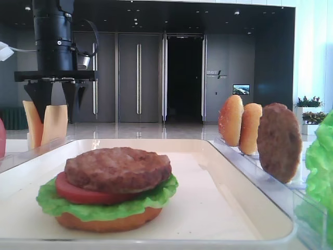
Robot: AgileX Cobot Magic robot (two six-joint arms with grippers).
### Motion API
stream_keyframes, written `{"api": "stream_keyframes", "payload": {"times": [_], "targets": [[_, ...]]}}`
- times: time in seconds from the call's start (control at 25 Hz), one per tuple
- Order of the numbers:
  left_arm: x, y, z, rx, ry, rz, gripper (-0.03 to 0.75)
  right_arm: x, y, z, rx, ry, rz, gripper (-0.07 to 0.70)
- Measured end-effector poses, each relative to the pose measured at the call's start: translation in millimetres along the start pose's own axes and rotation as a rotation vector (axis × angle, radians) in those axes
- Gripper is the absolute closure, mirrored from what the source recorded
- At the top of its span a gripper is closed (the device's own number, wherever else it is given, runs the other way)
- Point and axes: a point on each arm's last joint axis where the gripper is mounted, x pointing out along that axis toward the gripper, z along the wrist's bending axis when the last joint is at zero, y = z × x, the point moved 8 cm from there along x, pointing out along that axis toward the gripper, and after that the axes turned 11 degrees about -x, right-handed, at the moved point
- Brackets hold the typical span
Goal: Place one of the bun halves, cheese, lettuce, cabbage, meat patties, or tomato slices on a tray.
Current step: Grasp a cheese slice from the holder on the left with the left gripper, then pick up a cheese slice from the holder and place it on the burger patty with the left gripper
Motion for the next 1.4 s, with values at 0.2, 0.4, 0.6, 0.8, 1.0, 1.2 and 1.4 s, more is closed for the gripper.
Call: {"api": "stream_keyframes", "payload": {"times": [0.2, 0.4, 0.6, 0.8, 1.0, 1.2, 1.4], "targets": [[0.0, 0.7, 0.8, 0.001, -0.004, 0.004, 0.335, 0.0, 0.0, 0.0, 0.000, 0.000, 0.000, 0.272], [0.0, 1.1, 1.5, 0.002, -0.009, 0.006, 0.485, 0.0, 0.2, 0.0, 0.000, 0.000, 0.001, 0.272], [0.0, 1.8, 2.4, 0.003, -0.014, 0.011, 0.669, 0.0, 0.5, 0.0, 0.000, 0.000, 0.003, 0.272], [-1.0, 1.2, 2.8, 0.005, -0.017, 0.009, 0.687, 0.0, 0.5, 0.0, 0.000, 0.000, 0.003, 0.272], [-13.5, -8.5, -2.1, 0.000, 0.010, -0.028, 0.688, 0.0, 0.5, 0.0, 0.000, 0.000, 0.003, 0.272], [-41.8, -19.3, -8.9, -0.013, 0.062, -0.094, 0.688, 0.0, 0.5, 0.1, 0.000, 0.000, 0.003, 0.272], [-77.6, -21.2, -7.4, -0.016, 0.087, -0.157, 0.688, 0.0, 0.5, 0.1, 0.000, 0.000, 0.003, 0.272]]}}
